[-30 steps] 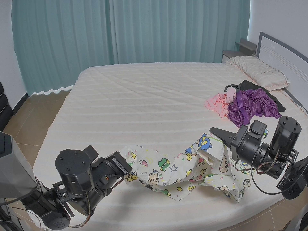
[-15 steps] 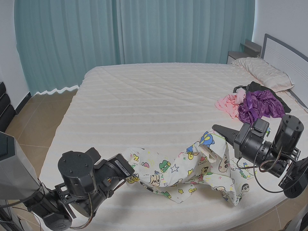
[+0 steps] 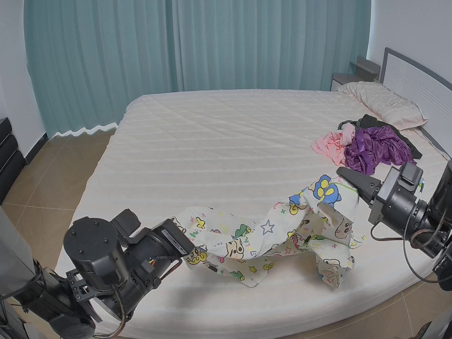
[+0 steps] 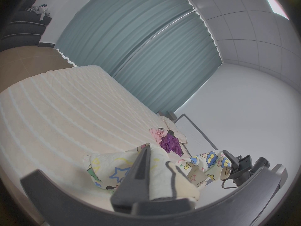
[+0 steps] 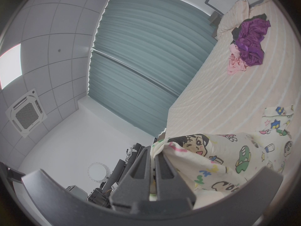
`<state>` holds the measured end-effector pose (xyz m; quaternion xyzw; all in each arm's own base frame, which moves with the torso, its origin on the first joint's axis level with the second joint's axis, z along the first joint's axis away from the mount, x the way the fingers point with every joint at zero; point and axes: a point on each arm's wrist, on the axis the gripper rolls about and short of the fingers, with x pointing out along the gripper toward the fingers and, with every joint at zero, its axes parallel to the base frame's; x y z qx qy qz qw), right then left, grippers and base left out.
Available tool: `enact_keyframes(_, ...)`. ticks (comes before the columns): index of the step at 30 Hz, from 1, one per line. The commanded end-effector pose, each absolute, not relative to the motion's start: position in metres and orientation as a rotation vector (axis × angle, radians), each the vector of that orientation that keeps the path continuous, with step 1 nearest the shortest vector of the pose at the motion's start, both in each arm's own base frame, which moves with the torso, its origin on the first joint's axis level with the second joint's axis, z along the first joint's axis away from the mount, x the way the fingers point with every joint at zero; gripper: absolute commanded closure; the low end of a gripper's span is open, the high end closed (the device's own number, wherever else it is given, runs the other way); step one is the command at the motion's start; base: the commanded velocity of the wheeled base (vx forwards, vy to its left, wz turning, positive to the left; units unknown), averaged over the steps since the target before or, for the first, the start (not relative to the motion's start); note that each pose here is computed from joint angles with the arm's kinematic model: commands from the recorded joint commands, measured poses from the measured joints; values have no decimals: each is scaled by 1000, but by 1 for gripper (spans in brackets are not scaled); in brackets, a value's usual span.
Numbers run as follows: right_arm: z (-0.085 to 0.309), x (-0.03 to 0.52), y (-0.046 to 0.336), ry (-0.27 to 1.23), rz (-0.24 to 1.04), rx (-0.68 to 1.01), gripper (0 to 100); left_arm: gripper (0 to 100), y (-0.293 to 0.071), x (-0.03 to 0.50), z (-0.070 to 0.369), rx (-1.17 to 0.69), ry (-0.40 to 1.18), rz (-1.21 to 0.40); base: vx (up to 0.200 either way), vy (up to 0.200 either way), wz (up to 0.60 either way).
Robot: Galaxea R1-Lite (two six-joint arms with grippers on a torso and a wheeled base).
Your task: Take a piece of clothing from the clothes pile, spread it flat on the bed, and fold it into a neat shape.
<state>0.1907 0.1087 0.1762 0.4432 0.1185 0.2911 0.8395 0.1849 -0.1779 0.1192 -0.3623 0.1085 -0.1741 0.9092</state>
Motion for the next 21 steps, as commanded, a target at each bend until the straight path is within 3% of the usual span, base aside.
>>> enact_keyframes(1,206,151,96,145,714,910,100,100,-167,171,149,-780,130,-411,-200,0,0)
enact_keyframes(9,256,94,62,-63,807,849,100,100,-148,146,179,-770,19,-473,-25,0,0)
enact_keyframes(21,312,36,27,-190,874,806,100,100,-120,119,227,-744,-81,-502,0,0,0)
